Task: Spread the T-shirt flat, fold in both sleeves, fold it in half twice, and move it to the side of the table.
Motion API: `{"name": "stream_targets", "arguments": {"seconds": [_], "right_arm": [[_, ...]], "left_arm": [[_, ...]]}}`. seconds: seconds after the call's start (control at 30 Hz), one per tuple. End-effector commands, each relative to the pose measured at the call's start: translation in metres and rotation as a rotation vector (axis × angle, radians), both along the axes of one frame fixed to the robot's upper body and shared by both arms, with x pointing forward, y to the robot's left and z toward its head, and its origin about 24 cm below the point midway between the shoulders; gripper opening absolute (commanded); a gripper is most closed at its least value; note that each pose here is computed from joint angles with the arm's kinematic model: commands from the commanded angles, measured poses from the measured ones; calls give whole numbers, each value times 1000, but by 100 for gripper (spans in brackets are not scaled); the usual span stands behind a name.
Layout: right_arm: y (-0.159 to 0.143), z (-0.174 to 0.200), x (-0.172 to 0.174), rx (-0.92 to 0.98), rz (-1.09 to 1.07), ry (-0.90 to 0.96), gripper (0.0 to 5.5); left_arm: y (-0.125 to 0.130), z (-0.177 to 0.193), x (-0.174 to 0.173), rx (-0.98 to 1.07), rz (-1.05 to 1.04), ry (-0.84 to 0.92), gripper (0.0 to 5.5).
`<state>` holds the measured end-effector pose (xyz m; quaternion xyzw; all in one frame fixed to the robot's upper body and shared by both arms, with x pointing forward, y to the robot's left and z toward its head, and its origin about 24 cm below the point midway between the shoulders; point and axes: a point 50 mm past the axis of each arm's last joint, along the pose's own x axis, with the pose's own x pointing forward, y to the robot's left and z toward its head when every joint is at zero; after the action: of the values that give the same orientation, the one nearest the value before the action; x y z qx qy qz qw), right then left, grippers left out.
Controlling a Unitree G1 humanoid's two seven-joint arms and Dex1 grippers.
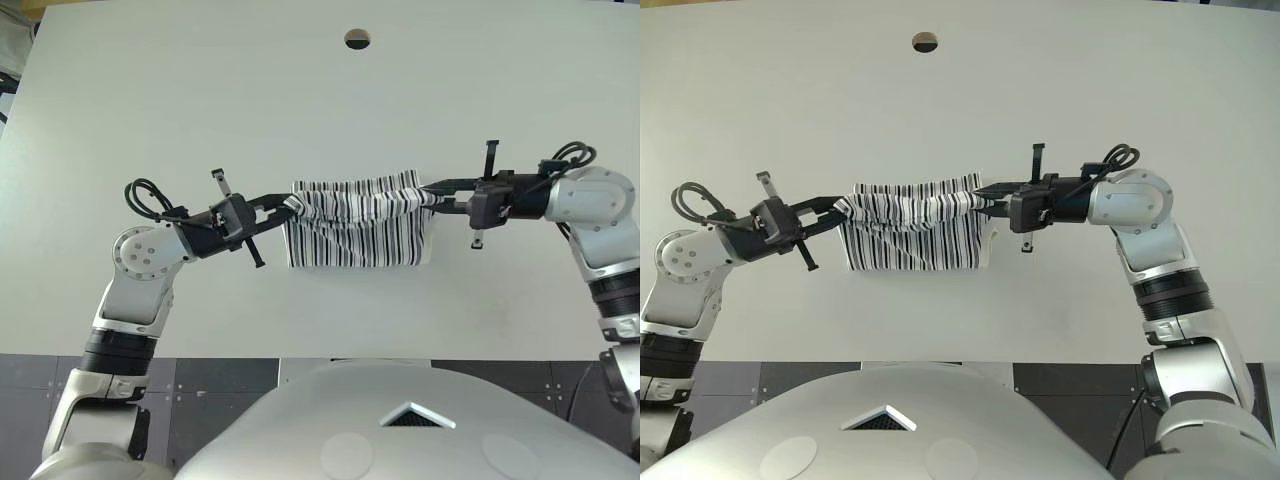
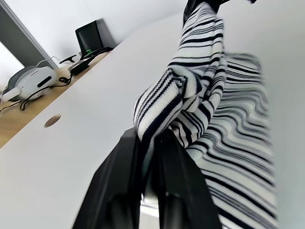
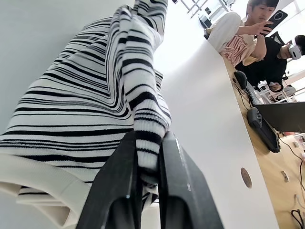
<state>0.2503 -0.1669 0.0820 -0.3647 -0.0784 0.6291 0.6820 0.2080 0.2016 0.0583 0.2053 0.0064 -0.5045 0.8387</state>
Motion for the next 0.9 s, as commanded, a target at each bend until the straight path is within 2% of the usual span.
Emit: {"name": "stream_targets", "arguments": {"seconds": [0.03,0.23,0.33,0.43,0.57,0.67,0.77,0.9], "right_arm": [[6,-5,19,24,-78,-35,117],[-3,-25,49,69,-312,6,212],[-7,-36,60,77,-432,46,212],[-8,-36,65,101,-494,2,212],[16,-14,50,273,-330,-129,212],[44,-15,26,328,-154,-123,212],[58,-32,15,226,-84,-111,212],[60,-62,26,-72,-140,-170,212]], "left_arm": [[8,-4,15,38,100,-34,110],[18,-11,30,74,241,-58,184],[23,-7,37,-47,342,-1,184],[32,-5,43,-99,423,35,184],[40,-5,45,-103,497,32,184],[38,-2,47,-122,513,5,184],[33,-3,49,-107,513,-21,184],[24,-3,51,-100,495,-42,184]]}}
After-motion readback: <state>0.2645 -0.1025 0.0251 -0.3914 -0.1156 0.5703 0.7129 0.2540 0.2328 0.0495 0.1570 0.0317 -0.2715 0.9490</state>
